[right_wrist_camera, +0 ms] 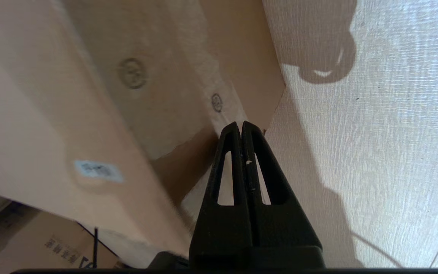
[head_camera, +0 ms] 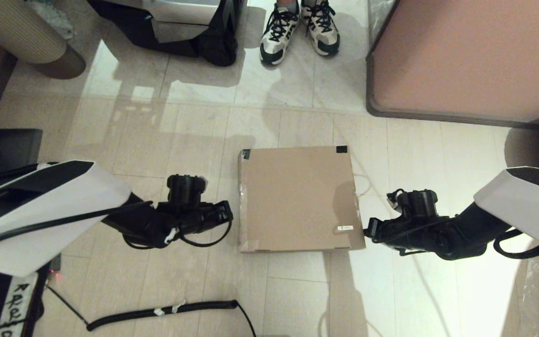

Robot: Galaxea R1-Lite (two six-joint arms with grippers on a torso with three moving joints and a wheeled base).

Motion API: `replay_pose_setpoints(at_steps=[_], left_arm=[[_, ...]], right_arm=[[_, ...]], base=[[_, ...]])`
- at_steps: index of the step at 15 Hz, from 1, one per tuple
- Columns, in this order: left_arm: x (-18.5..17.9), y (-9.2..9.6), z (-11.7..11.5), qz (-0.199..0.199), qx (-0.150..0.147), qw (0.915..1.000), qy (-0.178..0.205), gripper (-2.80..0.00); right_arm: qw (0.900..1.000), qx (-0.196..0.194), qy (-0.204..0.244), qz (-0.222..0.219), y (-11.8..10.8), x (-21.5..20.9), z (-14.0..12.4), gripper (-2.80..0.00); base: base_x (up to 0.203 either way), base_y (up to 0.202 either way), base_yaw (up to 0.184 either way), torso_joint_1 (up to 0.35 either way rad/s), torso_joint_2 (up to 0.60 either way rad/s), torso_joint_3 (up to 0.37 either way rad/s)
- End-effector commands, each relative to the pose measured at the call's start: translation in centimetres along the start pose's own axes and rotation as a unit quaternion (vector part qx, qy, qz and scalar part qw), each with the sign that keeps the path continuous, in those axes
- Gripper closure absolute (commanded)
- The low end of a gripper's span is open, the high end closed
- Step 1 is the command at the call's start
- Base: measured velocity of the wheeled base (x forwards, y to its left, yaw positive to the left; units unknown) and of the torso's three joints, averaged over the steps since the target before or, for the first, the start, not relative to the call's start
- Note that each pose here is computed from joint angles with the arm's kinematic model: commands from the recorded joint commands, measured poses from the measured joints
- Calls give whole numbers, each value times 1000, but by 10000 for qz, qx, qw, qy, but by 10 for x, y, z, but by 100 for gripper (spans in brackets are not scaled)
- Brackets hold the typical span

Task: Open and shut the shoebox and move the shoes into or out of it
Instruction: Open the shoe box

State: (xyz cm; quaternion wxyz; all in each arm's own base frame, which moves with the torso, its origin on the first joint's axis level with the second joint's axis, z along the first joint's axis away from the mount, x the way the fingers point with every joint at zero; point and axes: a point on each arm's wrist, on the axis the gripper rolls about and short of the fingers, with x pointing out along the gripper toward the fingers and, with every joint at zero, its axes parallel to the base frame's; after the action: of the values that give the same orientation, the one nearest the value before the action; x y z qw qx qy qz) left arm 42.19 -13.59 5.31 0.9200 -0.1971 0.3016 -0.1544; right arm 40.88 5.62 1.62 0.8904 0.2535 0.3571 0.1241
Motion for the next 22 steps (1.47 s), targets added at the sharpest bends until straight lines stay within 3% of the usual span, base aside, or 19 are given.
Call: replay_pose_setpoints(at_steps=[1,6,11,22], left_arm=[[14,0,-10,-16,7,9999,111,0],[25,-12,-24,-62,84,9993,371,0],[27,-29,-23,-98,158,9990,410,0],[-23,-52,11,-157,49,9995,262,0]], right_arm=[[10000,30,79,-12,-5,11,-5,0],[9999,53,153,-46,-8,19,-4,0],[9994,90,233,247,-1,11,4,0],[9987,164,307,373,29,-44,22,0]], base=[[0,0,0,0,0,0],[0,0,0,0,0,0],[0,0,0,0,0,0],[0,0,0,0,0,0]])
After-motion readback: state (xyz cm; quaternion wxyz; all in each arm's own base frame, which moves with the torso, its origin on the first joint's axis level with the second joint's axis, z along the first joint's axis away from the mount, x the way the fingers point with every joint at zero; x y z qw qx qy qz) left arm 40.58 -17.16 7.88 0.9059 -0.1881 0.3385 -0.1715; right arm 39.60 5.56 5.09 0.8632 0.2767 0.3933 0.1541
